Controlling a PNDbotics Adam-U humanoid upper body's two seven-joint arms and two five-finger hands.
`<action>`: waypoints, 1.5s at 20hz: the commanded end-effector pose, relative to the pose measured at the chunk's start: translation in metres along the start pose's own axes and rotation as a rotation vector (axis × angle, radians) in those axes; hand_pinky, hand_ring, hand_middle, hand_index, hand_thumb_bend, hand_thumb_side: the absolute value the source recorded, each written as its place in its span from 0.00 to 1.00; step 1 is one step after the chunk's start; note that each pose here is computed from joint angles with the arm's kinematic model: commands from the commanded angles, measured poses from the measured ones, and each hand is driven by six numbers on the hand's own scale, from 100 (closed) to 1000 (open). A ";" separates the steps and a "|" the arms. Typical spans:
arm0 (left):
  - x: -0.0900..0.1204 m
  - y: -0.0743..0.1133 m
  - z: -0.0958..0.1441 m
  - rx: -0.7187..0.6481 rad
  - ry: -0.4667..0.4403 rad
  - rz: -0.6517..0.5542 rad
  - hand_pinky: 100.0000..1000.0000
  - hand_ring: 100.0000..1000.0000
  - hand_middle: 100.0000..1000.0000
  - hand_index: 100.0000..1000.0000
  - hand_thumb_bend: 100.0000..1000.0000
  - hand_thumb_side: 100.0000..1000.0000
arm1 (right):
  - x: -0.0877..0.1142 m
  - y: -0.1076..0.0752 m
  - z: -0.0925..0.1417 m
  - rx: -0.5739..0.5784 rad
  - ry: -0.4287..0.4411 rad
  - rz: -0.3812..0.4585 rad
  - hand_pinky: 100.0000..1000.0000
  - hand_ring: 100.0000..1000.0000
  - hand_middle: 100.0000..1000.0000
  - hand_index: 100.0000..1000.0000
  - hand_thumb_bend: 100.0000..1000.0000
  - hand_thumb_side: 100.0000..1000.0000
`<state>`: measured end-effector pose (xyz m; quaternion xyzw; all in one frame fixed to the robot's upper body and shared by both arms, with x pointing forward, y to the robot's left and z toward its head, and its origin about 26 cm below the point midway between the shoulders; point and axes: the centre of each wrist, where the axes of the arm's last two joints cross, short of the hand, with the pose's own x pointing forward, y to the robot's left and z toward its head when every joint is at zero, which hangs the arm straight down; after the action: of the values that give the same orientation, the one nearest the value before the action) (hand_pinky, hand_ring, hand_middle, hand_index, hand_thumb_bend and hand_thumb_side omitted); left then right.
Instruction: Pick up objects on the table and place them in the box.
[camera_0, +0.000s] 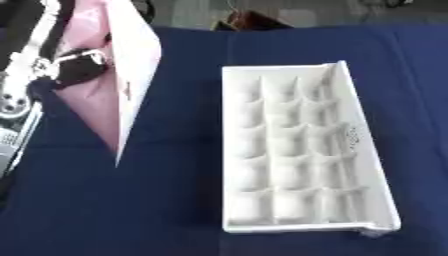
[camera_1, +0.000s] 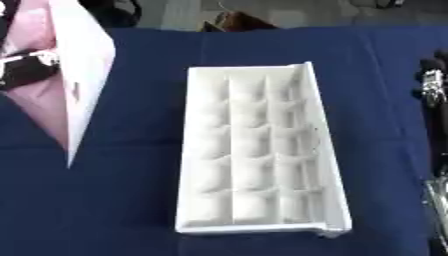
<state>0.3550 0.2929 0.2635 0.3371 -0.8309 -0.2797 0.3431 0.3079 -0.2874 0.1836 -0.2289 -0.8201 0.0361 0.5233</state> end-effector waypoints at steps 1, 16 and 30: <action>0.007 0.011 -0.005 0.036 -0.028 -0.001 0.00 0.00 0.00 0.03 0.00 0.00 | 0.006 -0.003 -0.002 -0.006 -0.026 0.003 0.78 0.83 0.81 0.94 0.00 0.82; 0.060 0.002 -0.038 -0.001 -0.230 0.076 0.00 0.00 0.00 0.03 0.00 0.01 | 0.005 -0.002 -0.002 0.002 -0.021 0.002 0.78 0.83 0.81 0.94 0.00 0.82; 0.144 -0.032 -0.080 -0.224 -0.550 0.001 0.00 0.00 0.00 0.03 0.00 0.00 | 0.003 0.001 -0.001 0.020 -0.015 -0.005 0.78 0.83 0.81 0.94 0.00 0.82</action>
<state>0.3529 0.1499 0.3374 0.2041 -0.8572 -0.4466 0.1555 0.3085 -0.2855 0.1821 -0.2225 -0.8193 0.0420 0.5268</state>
